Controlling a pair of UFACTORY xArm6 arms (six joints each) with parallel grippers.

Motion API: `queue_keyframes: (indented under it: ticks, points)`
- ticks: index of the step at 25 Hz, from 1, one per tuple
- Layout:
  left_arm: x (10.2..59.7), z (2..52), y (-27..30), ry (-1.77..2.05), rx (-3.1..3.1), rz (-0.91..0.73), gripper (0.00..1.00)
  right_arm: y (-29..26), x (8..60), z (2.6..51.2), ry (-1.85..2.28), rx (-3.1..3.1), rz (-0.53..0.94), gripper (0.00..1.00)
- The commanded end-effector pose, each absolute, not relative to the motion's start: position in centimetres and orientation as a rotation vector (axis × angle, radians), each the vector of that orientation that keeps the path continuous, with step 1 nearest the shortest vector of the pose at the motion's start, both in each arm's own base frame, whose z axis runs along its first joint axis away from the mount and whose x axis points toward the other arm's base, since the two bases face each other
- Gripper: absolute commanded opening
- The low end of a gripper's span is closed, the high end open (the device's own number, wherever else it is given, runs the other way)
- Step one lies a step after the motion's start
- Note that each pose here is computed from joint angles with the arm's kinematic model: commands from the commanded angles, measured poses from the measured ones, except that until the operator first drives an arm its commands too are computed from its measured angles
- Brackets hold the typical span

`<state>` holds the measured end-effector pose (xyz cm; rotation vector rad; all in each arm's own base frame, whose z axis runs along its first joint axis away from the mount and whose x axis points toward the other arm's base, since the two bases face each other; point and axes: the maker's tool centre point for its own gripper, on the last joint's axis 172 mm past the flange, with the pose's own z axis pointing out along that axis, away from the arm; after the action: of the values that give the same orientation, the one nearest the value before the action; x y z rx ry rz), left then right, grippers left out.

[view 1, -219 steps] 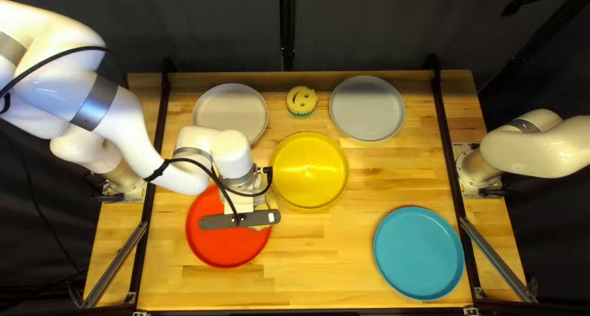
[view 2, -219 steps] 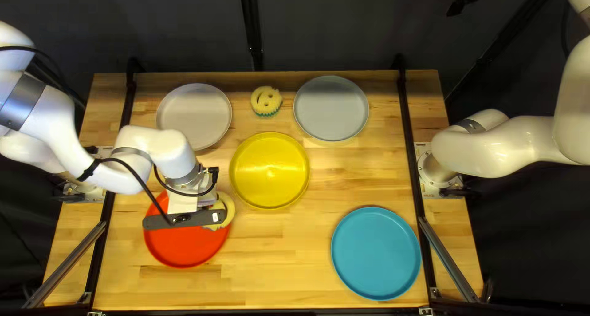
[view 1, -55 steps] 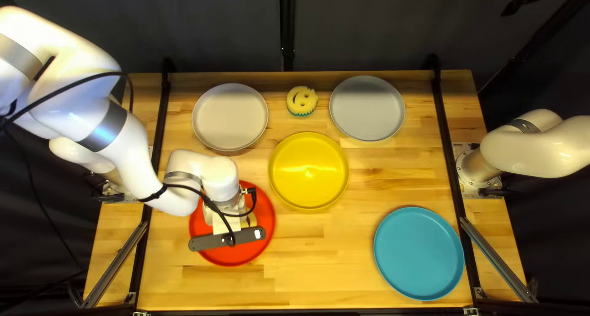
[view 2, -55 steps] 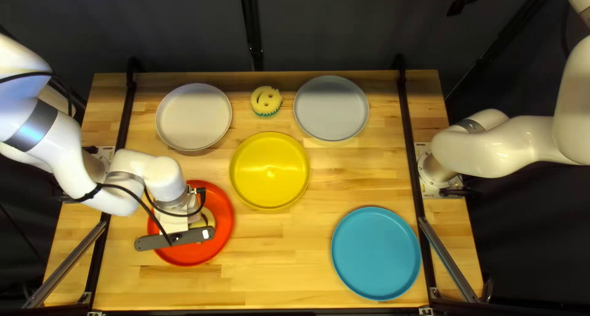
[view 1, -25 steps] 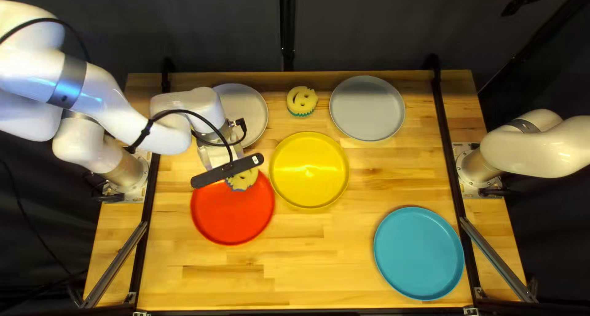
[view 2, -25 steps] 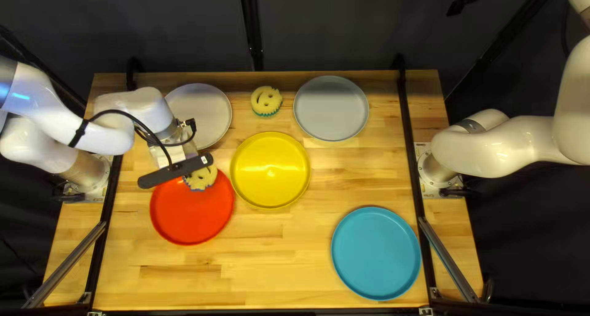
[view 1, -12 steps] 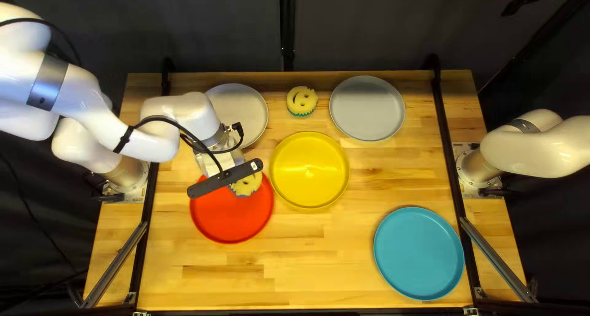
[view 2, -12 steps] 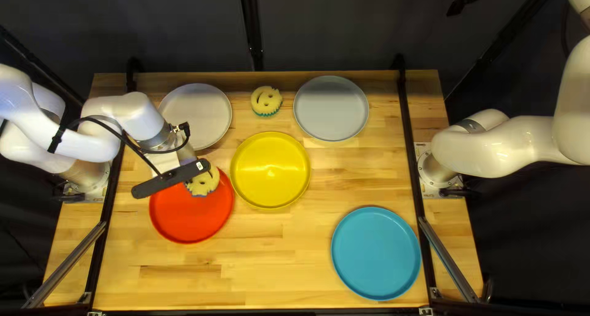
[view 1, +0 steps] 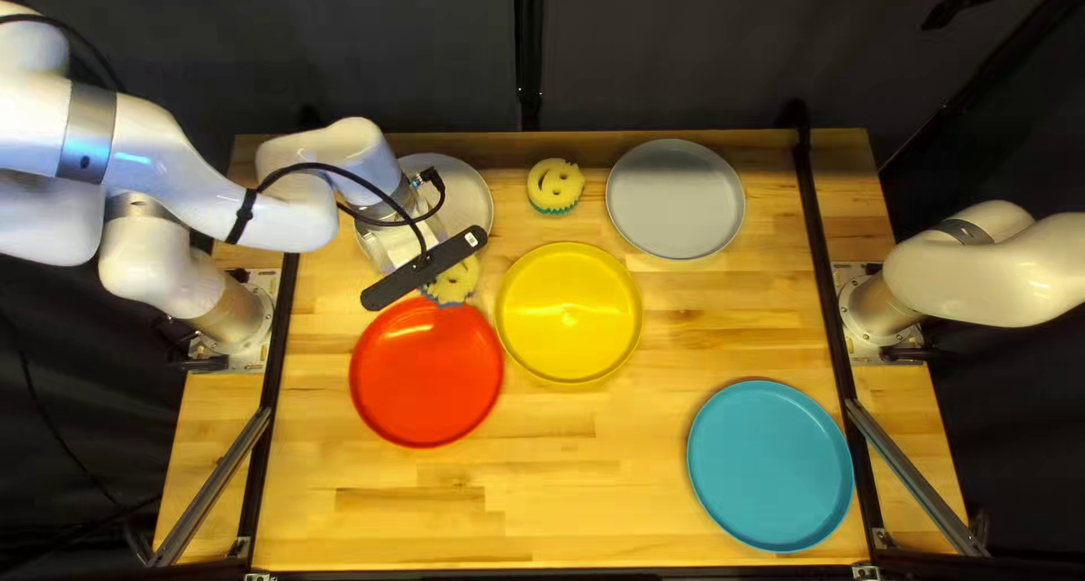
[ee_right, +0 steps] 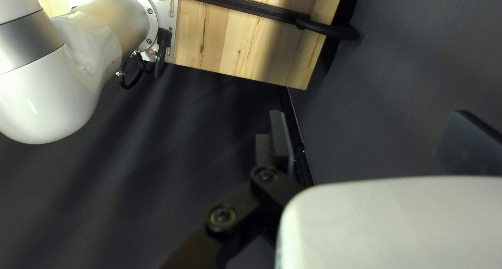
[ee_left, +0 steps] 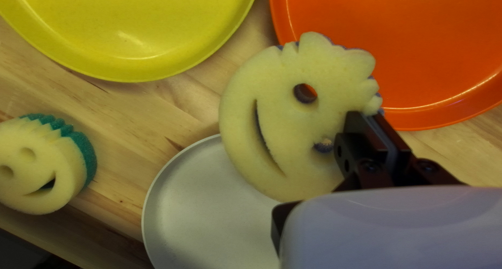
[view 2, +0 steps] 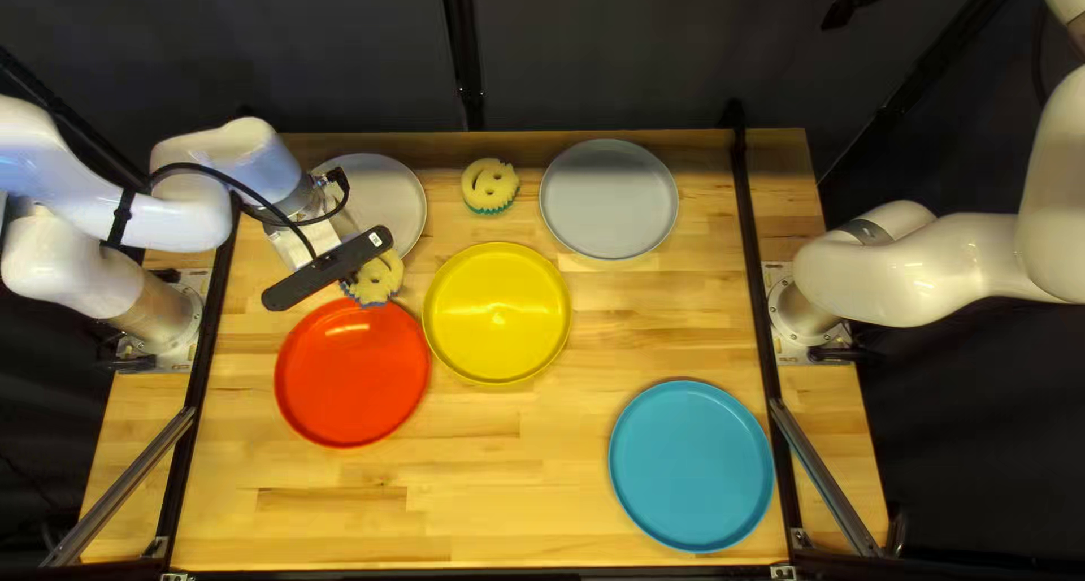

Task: Pick up sponge and scrub the plate

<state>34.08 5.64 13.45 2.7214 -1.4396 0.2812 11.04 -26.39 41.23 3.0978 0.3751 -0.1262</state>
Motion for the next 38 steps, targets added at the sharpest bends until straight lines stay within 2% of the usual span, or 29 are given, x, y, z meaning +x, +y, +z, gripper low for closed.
queue_keyframes:
  ticks: [1, 11, 20, 29, 38]
  points:
    - [34.4, 13.8, 5.9, -1.436, 2.714, 0.281, 0.0, -26.4, 11.0, 41.2, 0.375, 3.098, -0.126, 1.0]
    - [34.4, 13.6, 6.0, -1.432, 2.712, 0.288, 0.0, -26.4, 11.0, 41.2, 0.375, 3.098, -0.126, 1.0]
    - [34.2, 13.6, 8.6, -1.346, 2.784, 0.309, 0.0, -26.4, 11.0, 41.2, 0.375, 3.098, -0.126, 1.0]
    - [32.4, 9.4, 12.7, -1.2, 2.849, 0.218, 0.0, -26.4, 11.0, 41.2, 0.375, 3.098, -0.126, 1.0]
    - [31.5, 6.8, 12.8, -1.174, 2.831, 0.175, 0.0, -26.4, 11.0, 41.2, 0.375, 3.098, -0.126, 1.0]
